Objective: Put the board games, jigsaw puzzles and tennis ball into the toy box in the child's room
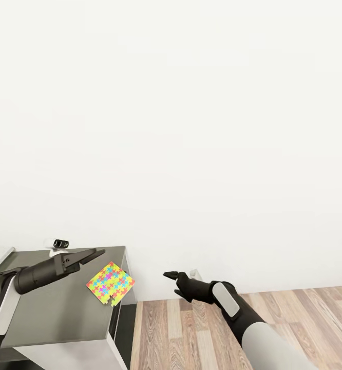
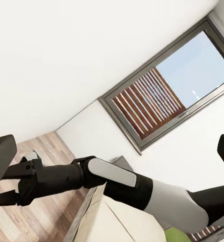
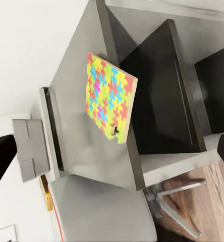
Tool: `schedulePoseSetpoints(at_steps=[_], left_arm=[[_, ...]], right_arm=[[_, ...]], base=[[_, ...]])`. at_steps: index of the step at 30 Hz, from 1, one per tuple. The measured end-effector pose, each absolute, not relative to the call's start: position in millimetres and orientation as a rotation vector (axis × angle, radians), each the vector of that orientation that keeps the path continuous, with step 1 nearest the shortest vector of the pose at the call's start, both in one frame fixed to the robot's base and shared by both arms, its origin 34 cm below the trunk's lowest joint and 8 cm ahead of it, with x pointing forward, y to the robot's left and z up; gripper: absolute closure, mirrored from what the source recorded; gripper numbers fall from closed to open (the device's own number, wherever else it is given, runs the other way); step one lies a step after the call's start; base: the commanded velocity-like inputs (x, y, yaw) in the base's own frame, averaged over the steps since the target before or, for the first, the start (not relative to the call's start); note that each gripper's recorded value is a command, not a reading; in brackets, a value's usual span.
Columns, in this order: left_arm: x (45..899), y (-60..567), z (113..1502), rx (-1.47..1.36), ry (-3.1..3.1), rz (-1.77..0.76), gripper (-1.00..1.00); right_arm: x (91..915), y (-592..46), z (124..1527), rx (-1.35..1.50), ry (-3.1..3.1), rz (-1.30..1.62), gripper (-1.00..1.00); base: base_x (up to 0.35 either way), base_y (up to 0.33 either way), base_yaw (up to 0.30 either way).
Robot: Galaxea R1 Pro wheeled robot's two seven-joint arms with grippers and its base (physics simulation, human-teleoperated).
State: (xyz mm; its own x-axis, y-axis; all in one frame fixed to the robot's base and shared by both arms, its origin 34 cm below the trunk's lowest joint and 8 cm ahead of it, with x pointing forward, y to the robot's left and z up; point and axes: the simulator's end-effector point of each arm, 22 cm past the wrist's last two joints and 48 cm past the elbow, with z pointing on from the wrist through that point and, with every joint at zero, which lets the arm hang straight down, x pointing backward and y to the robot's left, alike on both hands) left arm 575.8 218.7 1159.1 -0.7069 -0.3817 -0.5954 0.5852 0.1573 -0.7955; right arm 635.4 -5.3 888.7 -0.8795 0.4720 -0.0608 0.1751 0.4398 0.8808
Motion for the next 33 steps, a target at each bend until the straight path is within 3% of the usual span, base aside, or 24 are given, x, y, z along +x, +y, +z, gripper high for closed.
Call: schedulePoseSetpoints(at_steps=[33], left_arm=[[566, 223, 1175, 0.219, 1.622, -1.705, -1.0]], right_arm=[[612, 51, 943, 0.483, 2.271, 1.814, -1.0]], base=[[0.024, 0.0, 0.0]])
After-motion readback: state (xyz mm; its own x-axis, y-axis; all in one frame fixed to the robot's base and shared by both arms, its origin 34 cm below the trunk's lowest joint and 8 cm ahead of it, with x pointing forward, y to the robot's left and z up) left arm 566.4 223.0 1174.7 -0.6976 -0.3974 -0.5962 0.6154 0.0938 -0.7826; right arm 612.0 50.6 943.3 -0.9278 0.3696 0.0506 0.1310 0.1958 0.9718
